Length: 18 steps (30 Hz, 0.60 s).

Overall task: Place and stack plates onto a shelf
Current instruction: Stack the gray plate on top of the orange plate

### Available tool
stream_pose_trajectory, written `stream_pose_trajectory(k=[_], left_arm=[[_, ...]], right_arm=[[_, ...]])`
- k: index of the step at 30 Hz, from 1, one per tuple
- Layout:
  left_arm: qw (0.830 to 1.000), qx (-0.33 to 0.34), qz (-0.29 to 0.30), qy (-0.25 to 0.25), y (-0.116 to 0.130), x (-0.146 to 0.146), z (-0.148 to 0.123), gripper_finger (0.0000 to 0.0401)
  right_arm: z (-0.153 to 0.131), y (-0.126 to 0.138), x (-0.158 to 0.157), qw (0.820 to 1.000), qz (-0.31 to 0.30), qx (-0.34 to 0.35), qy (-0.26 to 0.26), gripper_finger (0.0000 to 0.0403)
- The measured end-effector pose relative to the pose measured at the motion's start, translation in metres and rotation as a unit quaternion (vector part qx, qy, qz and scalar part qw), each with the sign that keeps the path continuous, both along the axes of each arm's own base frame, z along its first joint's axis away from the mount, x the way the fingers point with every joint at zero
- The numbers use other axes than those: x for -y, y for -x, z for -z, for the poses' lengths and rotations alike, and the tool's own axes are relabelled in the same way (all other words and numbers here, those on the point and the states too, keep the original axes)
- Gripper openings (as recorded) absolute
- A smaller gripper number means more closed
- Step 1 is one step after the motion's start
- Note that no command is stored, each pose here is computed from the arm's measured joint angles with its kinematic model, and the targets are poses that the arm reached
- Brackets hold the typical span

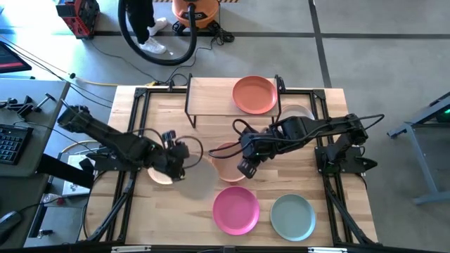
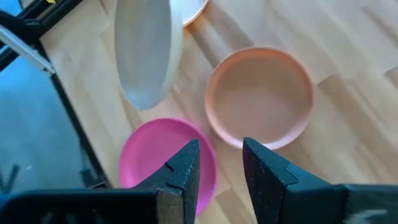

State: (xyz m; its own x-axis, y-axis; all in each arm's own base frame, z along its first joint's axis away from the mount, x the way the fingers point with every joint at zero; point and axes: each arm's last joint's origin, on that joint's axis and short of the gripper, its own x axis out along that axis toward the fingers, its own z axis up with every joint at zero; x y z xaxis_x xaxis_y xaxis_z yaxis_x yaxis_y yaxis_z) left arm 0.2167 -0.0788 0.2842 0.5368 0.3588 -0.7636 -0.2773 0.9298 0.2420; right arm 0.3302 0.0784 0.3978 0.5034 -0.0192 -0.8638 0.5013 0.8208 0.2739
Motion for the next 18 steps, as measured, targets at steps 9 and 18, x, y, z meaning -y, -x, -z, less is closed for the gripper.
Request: stream_pose_trajectory(k=[9, 18], left_arm=[[0.997, 0.034, -0.071, -0.024, -0.011, -0.029, -0.021, 0.0], [0.995, 0.041, -0.083, -0.042, -0.016, -0.048, -0.037, 0.0]], right_arm=[[0.0, -0.002, 0.009, 0.999, 0.007, 0.004, 0.037, 0.0099], [0.002, -0.007, 0.028, 0.999, -0.003, -0.007, 0.031, 0.0099]])
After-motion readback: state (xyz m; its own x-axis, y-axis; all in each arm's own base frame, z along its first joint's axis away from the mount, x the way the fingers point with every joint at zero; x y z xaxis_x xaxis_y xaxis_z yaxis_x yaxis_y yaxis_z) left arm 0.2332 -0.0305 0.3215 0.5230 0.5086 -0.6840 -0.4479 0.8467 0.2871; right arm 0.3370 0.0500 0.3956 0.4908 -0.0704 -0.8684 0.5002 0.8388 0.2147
